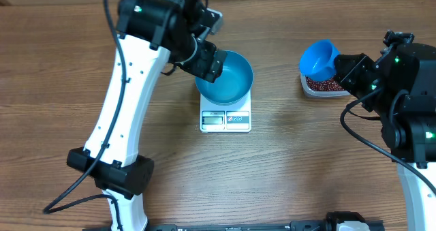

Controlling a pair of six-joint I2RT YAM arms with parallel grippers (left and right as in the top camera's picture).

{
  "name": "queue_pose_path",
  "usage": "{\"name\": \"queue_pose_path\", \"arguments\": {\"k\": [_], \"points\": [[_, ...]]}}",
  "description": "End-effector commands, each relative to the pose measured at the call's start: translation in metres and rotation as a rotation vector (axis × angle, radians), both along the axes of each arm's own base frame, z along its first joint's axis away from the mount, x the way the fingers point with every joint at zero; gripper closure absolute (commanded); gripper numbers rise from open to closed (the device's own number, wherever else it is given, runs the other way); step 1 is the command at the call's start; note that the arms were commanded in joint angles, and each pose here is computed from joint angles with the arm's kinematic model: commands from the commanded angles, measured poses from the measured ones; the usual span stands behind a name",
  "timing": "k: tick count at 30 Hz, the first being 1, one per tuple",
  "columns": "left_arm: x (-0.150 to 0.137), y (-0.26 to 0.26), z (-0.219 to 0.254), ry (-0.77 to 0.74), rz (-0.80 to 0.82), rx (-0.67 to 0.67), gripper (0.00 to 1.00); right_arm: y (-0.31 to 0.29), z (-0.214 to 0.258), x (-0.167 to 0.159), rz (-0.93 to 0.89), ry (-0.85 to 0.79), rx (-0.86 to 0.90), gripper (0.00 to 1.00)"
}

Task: Scoop item into bowl and weigh 150g on scale
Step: 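Release the scoop from the left gripper and carry it right toward the bean tub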

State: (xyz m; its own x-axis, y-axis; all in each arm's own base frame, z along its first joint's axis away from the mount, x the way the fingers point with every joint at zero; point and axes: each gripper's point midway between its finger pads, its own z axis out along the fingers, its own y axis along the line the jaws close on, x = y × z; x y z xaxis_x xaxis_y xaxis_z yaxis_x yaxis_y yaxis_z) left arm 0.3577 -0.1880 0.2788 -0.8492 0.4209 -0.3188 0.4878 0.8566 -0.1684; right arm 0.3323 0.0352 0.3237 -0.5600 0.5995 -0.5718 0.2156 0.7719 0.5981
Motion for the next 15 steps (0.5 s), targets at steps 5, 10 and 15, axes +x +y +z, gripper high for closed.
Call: {"name": "queue_pose_path", "arguments": {"k": [5, 10, 15], "points": [[0.005, -0.014, -0.005, -0.037, -0.055, -0.006, 0.25, -0.013, 0.005, -0.004, -0.037, -0.004, -0.08, 0.96], [0.009, -0.016, -0.008, -0.053, -0.056, 0.005, 0.31, -0.021, -0.006, -0.011, -0.051, 0.044, -0.131, 0.96], [0.017, -0.013, -0.015, -0.103, -0.036, 0.106, 0.33, -0.021, -0.007, -0.012, -0.044, 0.047, -0.143, 0.96]]}}
